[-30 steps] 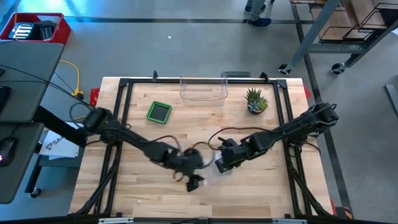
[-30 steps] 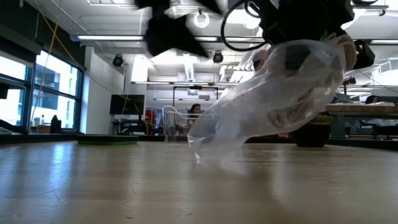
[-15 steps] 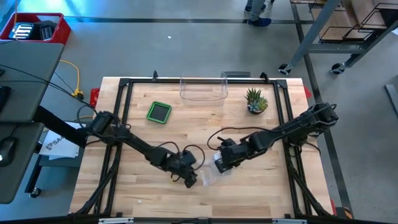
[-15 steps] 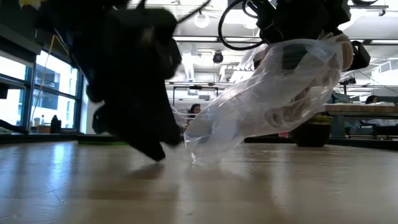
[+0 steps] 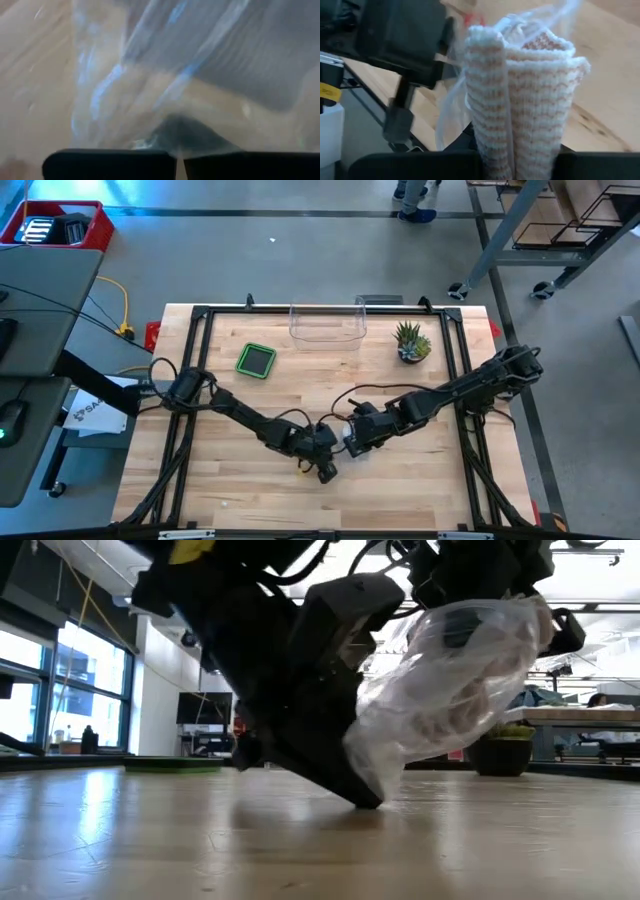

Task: Roll bandage
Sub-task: Put the rolled bandage into the transparent zip bag

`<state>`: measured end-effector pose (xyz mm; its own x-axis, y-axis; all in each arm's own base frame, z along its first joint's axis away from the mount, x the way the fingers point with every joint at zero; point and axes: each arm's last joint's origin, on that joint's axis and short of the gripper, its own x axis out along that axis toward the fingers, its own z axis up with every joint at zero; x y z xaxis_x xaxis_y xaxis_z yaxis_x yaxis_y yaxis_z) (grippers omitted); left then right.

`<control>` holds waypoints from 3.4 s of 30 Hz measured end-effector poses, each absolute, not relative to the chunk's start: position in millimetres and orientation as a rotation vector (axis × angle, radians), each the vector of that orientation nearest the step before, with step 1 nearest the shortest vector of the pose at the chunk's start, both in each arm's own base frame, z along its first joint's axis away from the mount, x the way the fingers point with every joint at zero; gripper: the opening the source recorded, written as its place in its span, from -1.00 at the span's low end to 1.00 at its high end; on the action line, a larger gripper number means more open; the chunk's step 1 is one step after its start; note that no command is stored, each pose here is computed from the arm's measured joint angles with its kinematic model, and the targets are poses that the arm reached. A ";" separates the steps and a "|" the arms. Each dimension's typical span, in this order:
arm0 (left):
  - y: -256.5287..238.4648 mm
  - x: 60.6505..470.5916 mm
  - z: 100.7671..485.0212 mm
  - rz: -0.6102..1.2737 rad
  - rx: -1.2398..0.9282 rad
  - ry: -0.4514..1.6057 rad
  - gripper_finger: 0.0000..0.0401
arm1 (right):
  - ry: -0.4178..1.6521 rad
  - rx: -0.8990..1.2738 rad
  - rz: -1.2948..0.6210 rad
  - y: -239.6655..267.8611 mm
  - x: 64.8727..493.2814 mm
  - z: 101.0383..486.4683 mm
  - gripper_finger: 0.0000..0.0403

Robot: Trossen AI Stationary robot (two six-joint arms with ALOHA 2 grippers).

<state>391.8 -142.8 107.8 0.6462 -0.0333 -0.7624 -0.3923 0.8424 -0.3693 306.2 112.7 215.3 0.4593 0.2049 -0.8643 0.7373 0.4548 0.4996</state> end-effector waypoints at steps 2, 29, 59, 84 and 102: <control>-140.1 395.9 105.9 0.200 -0.515 0.858 -0.95 | 1.064 1.089 -0.411 114.4 310.9 211.6 -0.82; -150.0 395.8 93.4 0.167 -0.488 0.913 -0.97 | 1.193 1.023 -0.322 125.6 326.4 172.4 -0.82; -153.8 370.9 89.8 0.116 -0.557 0.927 -0.97 | 1.214 0.853 -0.174 131.7 343.1 134.6 -0.82; -175.8 352.8 169.7 -0.109 -0.054 0.752 -0.24 | 1.238 0.835 -0.129 132.5 343.2 131.8 -0.82; -180.2 382.8 152.1 -0.202 0.539 0.618 -0.23 | 1.248 0.893 -0.114 130.8 345.1 131.3 -0.82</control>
